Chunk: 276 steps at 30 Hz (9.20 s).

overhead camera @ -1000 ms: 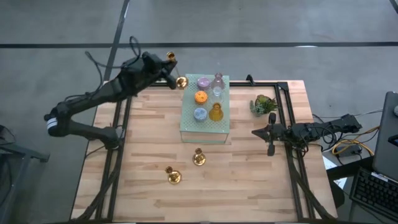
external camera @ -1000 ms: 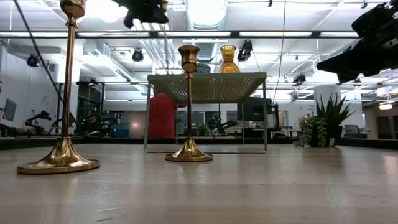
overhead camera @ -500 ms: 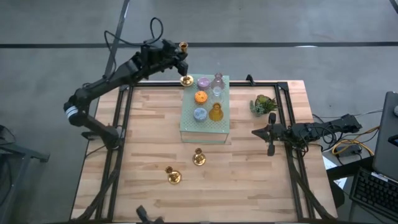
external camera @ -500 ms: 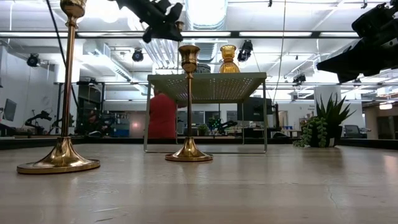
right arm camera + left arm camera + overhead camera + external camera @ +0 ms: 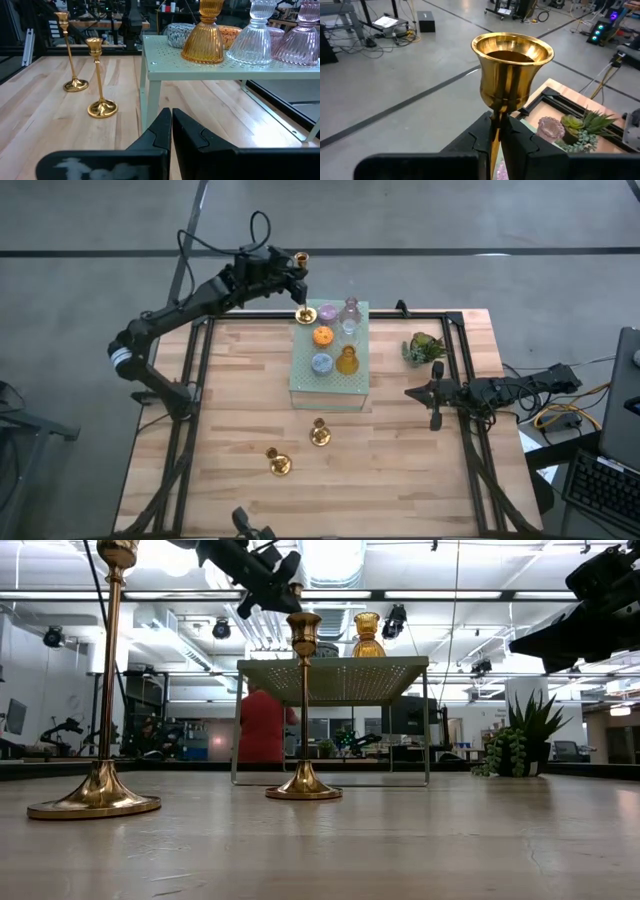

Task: Stock candles on shelf
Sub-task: Put the gold candle holder on the shelf, then put the gold candle holder and aligned it with the other gold candle holder on the shelf

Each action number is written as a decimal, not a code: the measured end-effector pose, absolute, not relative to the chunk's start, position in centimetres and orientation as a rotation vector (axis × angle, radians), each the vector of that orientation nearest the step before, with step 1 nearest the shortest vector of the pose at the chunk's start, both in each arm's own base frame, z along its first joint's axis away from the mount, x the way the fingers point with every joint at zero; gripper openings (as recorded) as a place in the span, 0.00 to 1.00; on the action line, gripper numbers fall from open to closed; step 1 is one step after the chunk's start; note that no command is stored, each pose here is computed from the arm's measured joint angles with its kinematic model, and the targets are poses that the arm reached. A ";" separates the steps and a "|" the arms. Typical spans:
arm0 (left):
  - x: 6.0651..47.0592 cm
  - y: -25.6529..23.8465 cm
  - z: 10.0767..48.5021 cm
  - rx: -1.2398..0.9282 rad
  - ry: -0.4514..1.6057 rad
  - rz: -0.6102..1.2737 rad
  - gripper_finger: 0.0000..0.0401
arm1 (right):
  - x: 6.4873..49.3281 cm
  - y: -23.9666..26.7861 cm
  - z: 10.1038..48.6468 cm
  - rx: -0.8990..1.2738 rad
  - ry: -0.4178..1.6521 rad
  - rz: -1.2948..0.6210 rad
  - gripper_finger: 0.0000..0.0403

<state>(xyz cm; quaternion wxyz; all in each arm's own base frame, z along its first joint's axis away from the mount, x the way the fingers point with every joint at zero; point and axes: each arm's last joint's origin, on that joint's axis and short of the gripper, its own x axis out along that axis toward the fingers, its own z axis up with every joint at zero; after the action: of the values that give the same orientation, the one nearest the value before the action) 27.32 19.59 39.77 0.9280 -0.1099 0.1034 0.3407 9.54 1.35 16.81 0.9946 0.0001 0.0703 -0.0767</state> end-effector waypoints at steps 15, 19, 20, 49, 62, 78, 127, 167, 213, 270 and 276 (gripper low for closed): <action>27.3 19.5 39.6 -0.210 0.229 0.687 0.11 | 9.5 1.4 16.8 -0.001 0.141 -0.154 0.02; 27.4 19.5 39.2 -0.217 0.255 0.660 0.14 | 9.5 1.3 16.8 -0.001 0.141 -0.154 0.02; 27.5 19.5 39.2 -0.220 0.259 0.652 0.15 | 9.5 1.3 16.8 0.000 0.141 -0.154 0.02; 25.7 15.7 38.2 -0.140 0.525 0.523 0.46 | 9.5 1.4 16.8 -0.001 0.141 -0.154 0.02; 20.5 8.1 34.0 -0.055 0.430 0.351 0.46 | 9.5 1.4 16.8 -0.002 0.141 -0.154 0.02; 16.5 0.0 26.7 -0.120 0.338 0.059 0.45 | 9.5 1.4 16.8 -0.001 0.141 -0.154 0.02; 17.6 -10.0 17.3 -0.395 0.335 -0.375 0.45 | 9.5 1.4 16.8 -0.001 0.141 -0.154 0.02; 19.5 -11.2 17.2 -0.340 0.285 -0.372 0.04 | 9.5 1.4 16.8 -0.001 0.141 -0.154 0.02; 20.9 7.4 31.9 0.032 -0.231 0.567 0.06 | 9.5 1.4 16.8 -0.001 0.141 -0.154 0.02; 26.7 12.4 27.8 -0.102 0.032 0.508 0.25 | 9.5 1.4 16.8 0.000 0.141 -0.154 0.02; 25.9 12.0 28.2 -0.092 0.079 0.500 0.38 | 9.5 1.3 16.8 -0.001 0.141 -0.154 0.02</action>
<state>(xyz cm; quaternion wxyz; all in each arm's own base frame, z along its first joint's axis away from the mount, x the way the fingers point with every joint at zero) 25.88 12.01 28.21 0.9671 -0.0457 0.0389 0.2472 9.54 1.35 16.81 0.9946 -0.0005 0.0703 -0.0769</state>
